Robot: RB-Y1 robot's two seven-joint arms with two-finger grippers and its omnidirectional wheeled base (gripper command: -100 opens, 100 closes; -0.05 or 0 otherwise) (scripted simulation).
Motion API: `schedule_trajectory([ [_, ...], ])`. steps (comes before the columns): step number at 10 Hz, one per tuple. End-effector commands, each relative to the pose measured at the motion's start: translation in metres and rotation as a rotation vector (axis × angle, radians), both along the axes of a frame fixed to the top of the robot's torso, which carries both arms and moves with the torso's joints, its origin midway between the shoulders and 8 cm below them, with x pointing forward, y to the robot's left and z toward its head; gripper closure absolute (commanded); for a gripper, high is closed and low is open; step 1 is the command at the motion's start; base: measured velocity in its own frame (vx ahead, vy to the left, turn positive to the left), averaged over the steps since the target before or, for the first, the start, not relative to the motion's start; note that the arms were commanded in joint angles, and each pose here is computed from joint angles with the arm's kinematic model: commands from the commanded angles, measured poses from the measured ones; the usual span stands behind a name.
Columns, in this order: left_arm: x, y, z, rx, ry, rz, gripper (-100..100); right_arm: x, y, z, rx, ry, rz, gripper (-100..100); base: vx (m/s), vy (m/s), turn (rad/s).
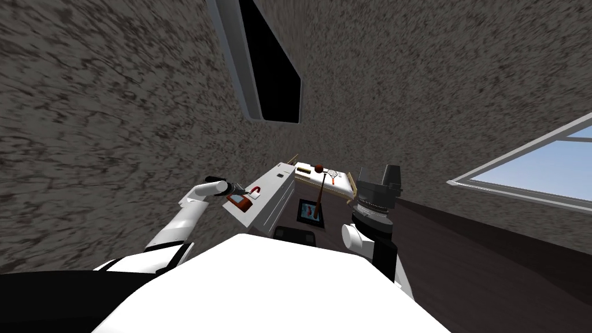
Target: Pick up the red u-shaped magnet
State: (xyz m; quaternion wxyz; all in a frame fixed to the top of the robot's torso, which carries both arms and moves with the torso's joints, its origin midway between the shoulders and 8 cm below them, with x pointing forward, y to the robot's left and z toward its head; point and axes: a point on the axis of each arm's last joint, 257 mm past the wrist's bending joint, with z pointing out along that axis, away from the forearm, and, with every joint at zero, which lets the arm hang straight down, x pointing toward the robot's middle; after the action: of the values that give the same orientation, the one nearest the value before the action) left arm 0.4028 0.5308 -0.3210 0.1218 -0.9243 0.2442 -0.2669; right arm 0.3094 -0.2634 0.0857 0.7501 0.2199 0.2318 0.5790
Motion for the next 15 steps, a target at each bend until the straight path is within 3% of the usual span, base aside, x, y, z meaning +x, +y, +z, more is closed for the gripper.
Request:
schedule_trajectory([
  [1, -0.007, 0.001, -0.007, -0.026, 0.035, 0.018, -100, 0.0, 0.0, 0.0, 0.0, 0.0, 0.0, 0, 0.094, -0.007, -0.015],
  [3, -0.034, 0.004, -0.027, -0.099, 0.116, 0.08, -100, 0.0, 0.0, 0.0, 0.0, 0.0, 0.0, 0, 0.147, -0.028, -0.054],
  [4, -0.038, 0.003, -0.028, -0.104, 0.129, 0.078, -100, 0.0, 0.0, 0.0, 0.0, 0.0, 0.0, 0, 0.137, -0.042, -0.008],
  [6, -0.064, 0.003, -0.045, -0.166, 0.205, 0.13, -100, 0.0, 0.0, 0.0, 0.0, 0.0, 0.0, 0, 0.117, -0.026, -0.037],
  [7, -0.065, 0.002, -0.045, -0.168, 0.211, 0.129, -100, 0.0, 0.0, 0.0, 0.0, 0.0, 0.0, 0, 0.119, -0.008, -0.012],
  [11, -0.105, -0.001, -0.066, -0.249, 0.321, 0.197, -100, 0.0, 0.0, 0.0, 0.0, 0.0, 0.0, 0, 0.114, -0.009, -0.033],
  [12, -0.099, -0.001, -0.063, -0.238, 0.306, 0.188, -100, 0.0, 0.0, 0.0, 0.0, 0.0, 0.0, 0, -0.001, 0.009, -0.025],
  [13, -0.1, -0.002, -0.063, -0.241, 0.31, 0.19, 0, 0.0, 0.0, 0.0, 0.0, 0.0, 0.0, 0, 0.0, 0.0, 0.0],
  [14, -0.099, 0.004, -0.065, -0.236, 0.308, 0.186, -100, 0.0, 0.0, 0.0, 0.0, 0.0, 0.0, 0, -0.004, -0.01, 0.027],
  [15, -0.097, 0.008, -0.066, -0.231, 0.306, 0.181, -100, 0.0, 0.0, 0.0, 0.0, 0.0, 0.0, 0, -0.011, -0.02, 0.054],
])
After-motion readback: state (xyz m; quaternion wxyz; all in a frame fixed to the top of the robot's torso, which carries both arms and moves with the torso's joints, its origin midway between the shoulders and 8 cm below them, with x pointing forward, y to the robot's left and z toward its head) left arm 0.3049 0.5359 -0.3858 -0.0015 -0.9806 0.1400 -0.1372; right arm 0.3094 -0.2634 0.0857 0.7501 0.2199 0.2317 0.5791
